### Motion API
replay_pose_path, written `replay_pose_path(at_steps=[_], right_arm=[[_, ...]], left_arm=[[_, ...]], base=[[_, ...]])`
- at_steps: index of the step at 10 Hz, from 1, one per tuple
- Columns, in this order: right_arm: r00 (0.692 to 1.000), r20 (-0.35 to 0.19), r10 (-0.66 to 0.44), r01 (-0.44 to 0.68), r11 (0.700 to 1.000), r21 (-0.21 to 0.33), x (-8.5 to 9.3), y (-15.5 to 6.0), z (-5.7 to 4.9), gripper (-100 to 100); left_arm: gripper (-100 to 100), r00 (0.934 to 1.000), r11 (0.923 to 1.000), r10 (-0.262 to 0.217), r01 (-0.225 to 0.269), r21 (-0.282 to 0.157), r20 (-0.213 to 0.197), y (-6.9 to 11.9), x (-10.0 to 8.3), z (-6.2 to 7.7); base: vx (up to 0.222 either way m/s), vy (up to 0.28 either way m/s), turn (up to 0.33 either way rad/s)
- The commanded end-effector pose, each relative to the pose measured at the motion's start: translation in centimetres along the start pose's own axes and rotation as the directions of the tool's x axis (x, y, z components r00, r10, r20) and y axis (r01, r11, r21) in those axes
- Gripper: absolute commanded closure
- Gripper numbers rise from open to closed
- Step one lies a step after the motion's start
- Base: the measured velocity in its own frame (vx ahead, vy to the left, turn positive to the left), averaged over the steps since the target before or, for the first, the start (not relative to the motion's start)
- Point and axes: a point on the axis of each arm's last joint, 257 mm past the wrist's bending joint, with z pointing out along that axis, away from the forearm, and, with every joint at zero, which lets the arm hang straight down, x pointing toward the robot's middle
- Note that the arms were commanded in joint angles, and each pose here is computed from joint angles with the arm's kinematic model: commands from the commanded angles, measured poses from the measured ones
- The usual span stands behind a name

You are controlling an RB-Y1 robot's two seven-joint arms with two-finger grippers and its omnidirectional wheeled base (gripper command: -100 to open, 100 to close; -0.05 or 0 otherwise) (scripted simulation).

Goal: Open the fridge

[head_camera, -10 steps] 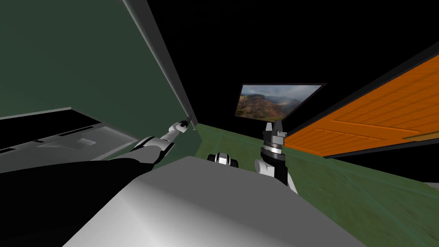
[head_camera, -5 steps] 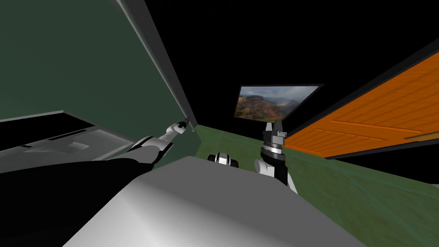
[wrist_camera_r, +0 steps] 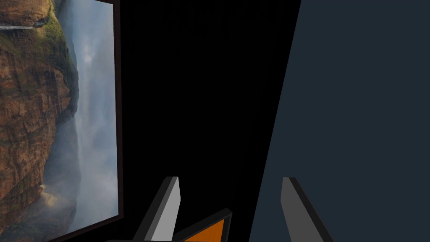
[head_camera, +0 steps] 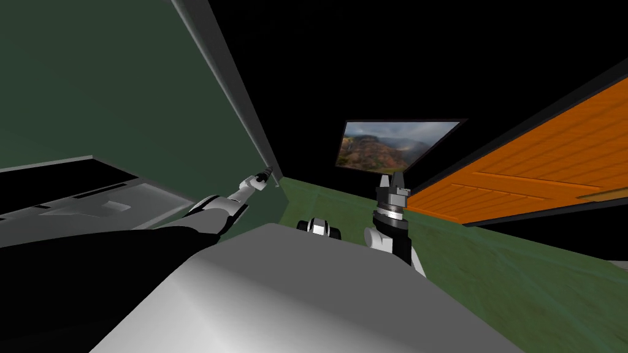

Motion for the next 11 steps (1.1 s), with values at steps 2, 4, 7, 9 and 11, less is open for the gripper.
replay_pose_path(at_steps=[2, 4, 7, 9, 11], right_arm=[[1.0, 0.0, 0.0, 0.0, 1.0, 0.0, 0.0, 0.0, 0.0, 0], [1.0, 0.0, 0.0, 0.0, 1.0, 0.0, 0.0, 0.0, 0.0, 0], [1.0, 0.0, 0.0, 0.0, 1.0, 0.0, 0.0, 0.0, 0.0, 0], [1.0, 0.0, 0.0, 0.0, 1.0, 0.0, 0.0, 0.0, 0.0, 0], [1.0, 0.0, 0.0, 0.0, 1.0, 0.0, 0.0, 0.0, 0.0, 0]], left_arm=[[100, 0.9988, 0.9988, 0.013, -0.011, 0.048, -0.047, -2.6, 2.2, 0.3], [100, 0.9966, 0.9967, 0.022, -0.016, 0.079, -0.079, -4.3, 3.8, 0.4], [100, 0.995, 0.9954, 0.027, -0.018, 0.095, -0.096, -5.1, 4.7, 0.4], [100, 0.9909, 0.9921, 0.037, -0.021, 0.124, -0.13, -6.7, 6.3, 0.3], [100, 0.9853, 0.9882, 0.047, -0.022, 0.152, -0.164, -8.1, 8.1, 0.1]], base=[[-0.251, -0.032, -0.177], [-0.208, -0.076, -0.109], [-0.19, -0.047, -0.098], [-0.178, -0.047, -0.119], [-0.294, -0.084, -0.147]])
